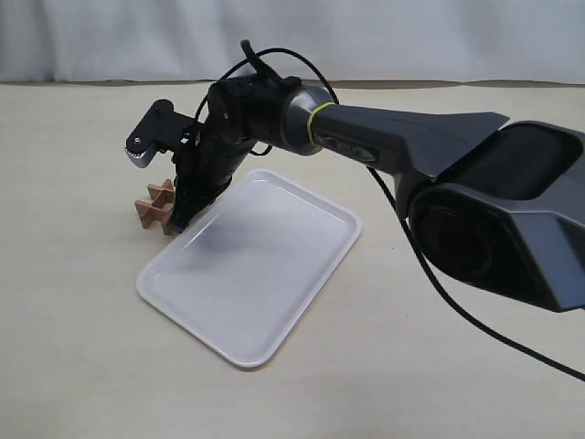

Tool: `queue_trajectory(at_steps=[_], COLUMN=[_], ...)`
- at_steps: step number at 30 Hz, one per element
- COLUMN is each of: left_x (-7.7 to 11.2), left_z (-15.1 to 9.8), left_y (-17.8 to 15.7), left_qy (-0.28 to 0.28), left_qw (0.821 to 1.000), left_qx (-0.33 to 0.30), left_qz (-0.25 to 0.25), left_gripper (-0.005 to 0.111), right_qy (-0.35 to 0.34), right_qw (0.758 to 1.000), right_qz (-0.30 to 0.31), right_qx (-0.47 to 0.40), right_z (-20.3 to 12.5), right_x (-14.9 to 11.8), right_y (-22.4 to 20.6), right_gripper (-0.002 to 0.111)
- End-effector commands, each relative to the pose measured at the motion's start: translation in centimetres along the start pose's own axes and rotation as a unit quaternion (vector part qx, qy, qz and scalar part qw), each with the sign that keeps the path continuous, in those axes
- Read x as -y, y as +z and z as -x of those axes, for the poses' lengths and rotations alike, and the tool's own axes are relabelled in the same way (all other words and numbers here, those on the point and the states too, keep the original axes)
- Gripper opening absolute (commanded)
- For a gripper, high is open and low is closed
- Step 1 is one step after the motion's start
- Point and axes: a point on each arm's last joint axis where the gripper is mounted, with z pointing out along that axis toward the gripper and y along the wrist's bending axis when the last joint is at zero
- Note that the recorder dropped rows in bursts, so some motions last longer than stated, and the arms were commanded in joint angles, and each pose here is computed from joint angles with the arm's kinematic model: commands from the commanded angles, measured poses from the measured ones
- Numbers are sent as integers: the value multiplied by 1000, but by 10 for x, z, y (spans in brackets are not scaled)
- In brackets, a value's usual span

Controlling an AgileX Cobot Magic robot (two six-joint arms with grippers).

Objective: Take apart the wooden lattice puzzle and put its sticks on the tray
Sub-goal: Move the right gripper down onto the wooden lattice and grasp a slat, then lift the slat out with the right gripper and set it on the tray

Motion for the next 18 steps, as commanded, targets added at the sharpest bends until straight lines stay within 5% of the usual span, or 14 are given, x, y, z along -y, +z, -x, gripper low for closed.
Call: queue_trajectory(at_steps=[1,7,18], left_x=[0,0,0], left_z=[0,0,0], left_y=[0,0,0], left_qy=[1,1,1], left_qw=[1000,1000,1000], left_qx=[6,6,5], left_qz=[0,0,0], left_gripper=[0,0,0], right_qy=[-7,-4,-1], right_qw=[1000,1000,1000], right_qz=[0,-6,16], right_qx=[-3,7,-14], right_z=[-1,5,24], right_x=[0,2,3], right_y=[2,-9,-105], right_gripper=[5,5,5])
